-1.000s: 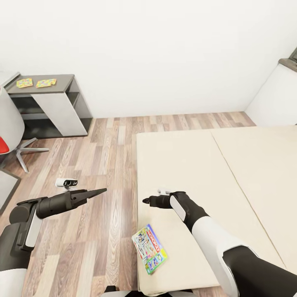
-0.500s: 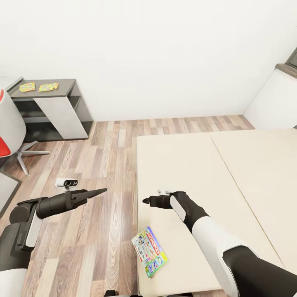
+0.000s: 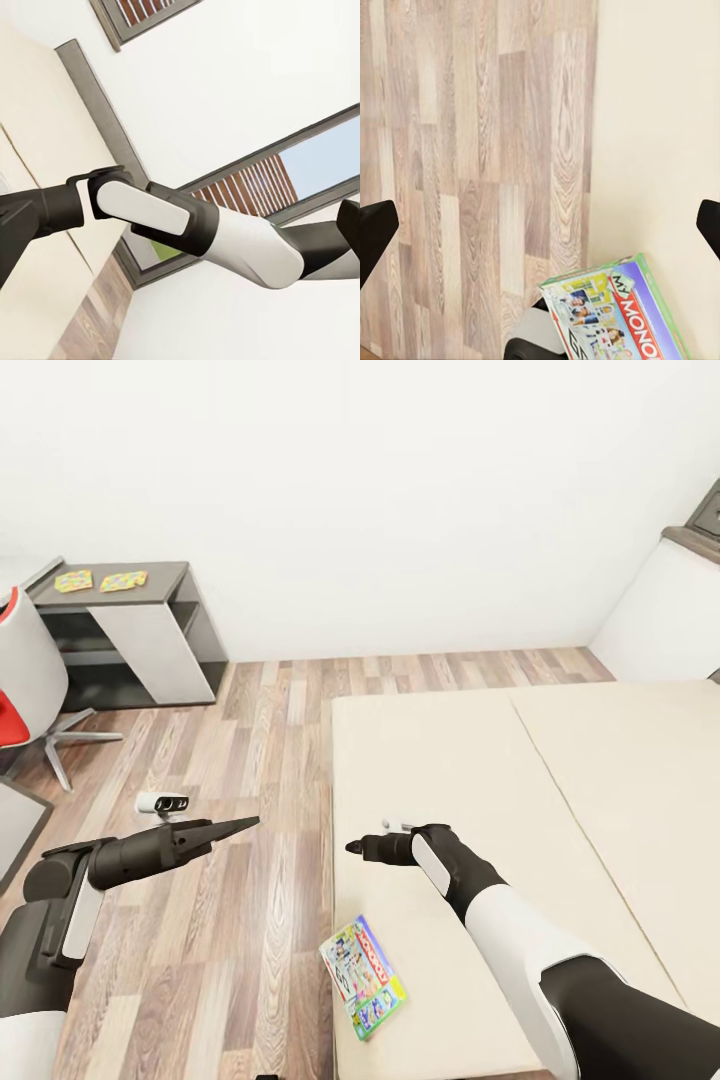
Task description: Put all the toys in the child's room - the three board games (two on the bed and one on the table), the two jigsaw puzzles on the table, and the tennis ball on the table - inside the toy box on the table in the child's room.
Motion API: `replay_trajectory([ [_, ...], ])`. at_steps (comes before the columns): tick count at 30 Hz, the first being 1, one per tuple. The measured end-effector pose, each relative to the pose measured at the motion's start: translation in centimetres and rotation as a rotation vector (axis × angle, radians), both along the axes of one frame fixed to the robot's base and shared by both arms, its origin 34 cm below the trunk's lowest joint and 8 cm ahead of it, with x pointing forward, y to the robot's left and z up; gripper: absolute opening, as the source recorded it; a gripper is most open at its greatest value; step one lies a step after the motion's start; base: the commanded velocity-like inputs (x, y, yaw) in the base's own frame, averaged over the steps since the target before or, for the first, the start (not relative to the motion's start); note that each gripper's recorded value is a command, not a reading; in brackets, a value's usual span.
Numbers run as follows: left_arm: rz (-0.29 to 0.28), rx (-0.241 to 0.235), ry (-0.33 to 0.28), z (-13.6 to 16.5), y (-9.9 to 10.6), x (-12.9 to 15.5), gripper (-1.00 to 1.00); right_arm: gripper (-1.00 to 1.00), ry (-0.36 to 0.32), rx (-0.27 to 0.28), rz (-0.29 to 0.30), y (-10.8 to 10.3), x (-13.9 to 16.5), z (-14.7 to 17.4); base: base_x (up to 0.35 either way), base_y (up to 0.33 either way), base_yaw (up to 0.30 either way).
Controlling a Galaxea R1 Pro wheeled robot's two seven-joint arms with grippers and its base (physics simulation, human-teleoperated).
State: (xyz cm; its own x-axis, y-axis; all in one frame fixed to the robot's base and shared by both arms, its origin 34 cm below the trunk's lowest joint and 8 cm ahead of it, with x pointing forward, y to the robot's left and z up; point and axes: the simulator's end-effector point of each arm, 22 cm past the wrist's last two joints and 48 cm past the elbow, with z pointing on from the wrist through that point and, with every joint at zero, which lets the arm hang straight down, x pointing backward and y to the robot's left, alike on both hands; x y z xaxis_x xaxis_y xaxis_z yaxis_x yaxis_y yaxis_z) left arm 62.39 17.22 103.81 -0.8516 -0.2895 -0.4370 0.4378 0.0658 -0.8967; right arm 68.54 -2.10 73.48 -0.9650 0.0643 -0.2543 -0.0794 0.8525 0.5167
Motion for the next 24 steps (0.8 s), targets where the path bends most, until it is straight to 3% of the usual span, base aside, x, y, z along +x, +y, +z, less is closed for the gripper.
replay_trajectory([
  [24, 0.0, 0.001, -0.039, 2.0, 0.0, -0.2, 1.0, 1.0, -0.04, 0.0, 0.0, 0.0, 1.0, 2.3, 0.0, 0.0, 0.064],
])
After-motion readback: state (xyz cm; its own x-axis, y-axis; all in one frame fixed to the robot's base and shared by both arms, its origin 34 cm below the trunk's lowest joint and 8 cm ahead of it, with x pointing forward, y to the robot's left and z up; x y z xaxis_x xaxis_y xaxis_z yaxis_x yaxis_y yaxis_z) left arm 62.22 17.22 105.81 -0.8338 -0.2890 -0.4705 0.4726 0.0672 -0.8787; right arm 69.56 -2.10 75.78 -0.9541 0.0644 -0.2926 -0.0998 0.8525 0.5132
